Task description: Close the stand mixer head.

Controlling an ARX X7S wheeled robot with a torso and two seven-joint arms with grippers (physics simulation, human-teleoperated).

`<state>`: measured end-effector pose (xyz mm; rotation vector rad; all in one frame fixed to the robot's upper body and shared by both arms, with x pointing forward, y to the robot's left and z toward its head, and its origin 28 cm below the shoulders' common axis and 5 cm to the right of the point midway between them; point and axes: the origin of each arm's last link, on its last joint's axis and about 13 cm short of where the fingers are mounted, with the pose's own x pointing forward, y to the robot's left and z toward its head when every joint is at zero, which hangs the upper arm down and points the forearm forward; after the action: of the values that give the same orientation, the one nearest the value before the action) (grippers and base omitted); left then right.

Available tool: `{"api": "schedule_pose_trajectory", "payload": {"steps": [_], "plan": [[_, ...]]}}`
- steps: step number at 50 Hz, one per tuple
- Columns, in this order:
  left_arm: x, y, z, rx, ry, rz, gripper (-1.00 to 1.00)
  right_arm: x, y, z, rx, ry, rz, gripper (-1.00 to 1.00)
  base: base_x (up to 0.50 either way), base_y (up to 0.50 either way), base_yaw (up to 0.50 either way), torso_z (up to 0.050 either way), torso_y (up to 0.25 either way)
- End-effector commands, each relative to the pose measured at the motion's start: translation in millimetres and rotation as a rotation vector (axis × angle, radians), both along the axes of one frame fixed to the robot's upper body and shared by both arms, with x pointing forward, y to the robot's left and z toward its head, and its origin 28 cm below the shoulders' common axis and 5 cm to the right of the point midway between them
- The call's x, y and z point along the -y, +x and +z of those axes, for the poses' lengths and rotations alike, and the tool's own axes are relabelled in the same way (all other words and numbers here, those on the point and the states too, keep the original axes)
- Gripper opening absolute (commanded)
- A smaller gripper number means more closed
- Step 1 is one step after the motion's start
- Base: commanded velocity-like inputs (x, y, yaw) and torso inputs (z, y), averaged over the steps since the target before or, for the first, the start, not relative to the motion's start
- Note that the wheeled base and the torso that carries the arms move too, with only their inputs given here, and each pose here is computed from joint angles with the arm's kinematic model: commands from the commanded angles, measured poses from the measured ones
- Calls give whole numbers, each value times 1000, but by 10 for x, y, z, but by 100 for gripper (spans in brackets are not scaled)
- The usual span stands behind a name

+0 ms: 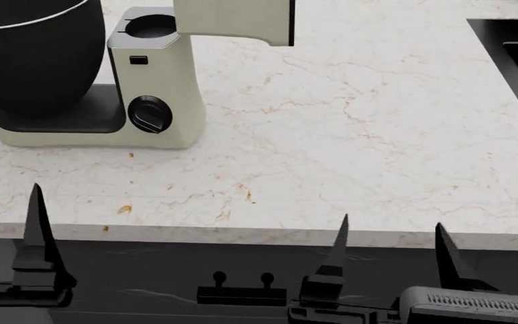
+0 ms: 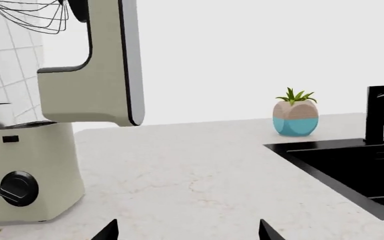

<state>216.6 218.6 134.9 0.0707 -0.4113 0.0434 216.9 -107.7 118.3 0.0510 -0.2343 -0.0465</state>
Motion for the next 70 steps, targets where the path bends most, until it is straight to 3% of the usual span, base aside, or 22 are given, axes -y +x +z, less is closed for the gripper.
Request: {"api": "schedule_pose_trajectory", "payload": {"steps": [1, 6, 9, 14, 16, 19, 22, 27, 30, 32, 42, 46, 54, 63, 68, 70], "plan": [[-166, 10, 339, 118, 36, -10, 100, 189, 14, 458, 94, -1, -33, 100, 0, 0, 0, 50, 0], [-245, -41, 359, 143, 44, 32, 100, 238, -77, 486, 96, 13, -41, 100, 0, 0, 0, 50, 0], [-279, -38, 380, 128, -20, 33, 100, 237, -124, 522, 123, 1, -46, 100, 288, 276, 0, 50, 0], [-288, -43, 440, 92, 9, 40, 100, 203, -174, 484, 129, -56, -56, 100, 359, 384, 0, 10, 0], [-295, -60, 413, 125, 88, 67, 100, 228, -210, 534, 148, -51, -68, 100, 361, 385, 0, 0, 0], [-339, -57, 509, 150, 46, 74, 100, 237, -245, 571, 157, -51, -71, 100, 359, 385, 0, 0, 0], [-331, -60, 550, 168, 60, 56, 100, 239, -265, 592, 159, -65, -77, 100, 359, 387, 0, 0, 0], [-331, -35, 370, 157, 74, 101, 100, 280, -285, 606, 168, -52, -83, 100, 389, 362, 0, 0, 0], [-325, -55, 315, 144, 89, 71, 100, 268, -311, 621, 183, -62, -68, 100, 487, 172, 0, 0, 0], [-342, -59, 336, 127, 45, 77, 100, 266, -294, 613, 185, -57, -59, 100, 500, 55, 0, 0, 0], [-385, -110, 421, 149, 15, 94, 100, 262, -318, 630, 192, -25, -24, 100, 500, -6, 0, 0, 0], [-386, -119, 426, 149, 12, 89, 100, 267, -321, 645, 175, 18, -83, 100, 500, -121, 0, 0, 0], [-432, -170, 493, 166, -29, 88, 100, 244, -359, 668, 221, -19, -55, 100, 148, 0, 0, 0, 0], [-427, -158, 468, 164, -36, 84, 100, 274, -372, 690, 225, 26, -67, 100, 56, 0, 0, 0, 2], [-443, -158, 482, 166, -47, 86, 100, 401, -477, 881, 278, 66, -235, 100, 0, 0, 0, 0, 0], [-447, -159, 486, 166, -48, 90, 100, 471, -510, 936, 281, 98, -254, 100, 0, 0, 0, 0, 0]]}}
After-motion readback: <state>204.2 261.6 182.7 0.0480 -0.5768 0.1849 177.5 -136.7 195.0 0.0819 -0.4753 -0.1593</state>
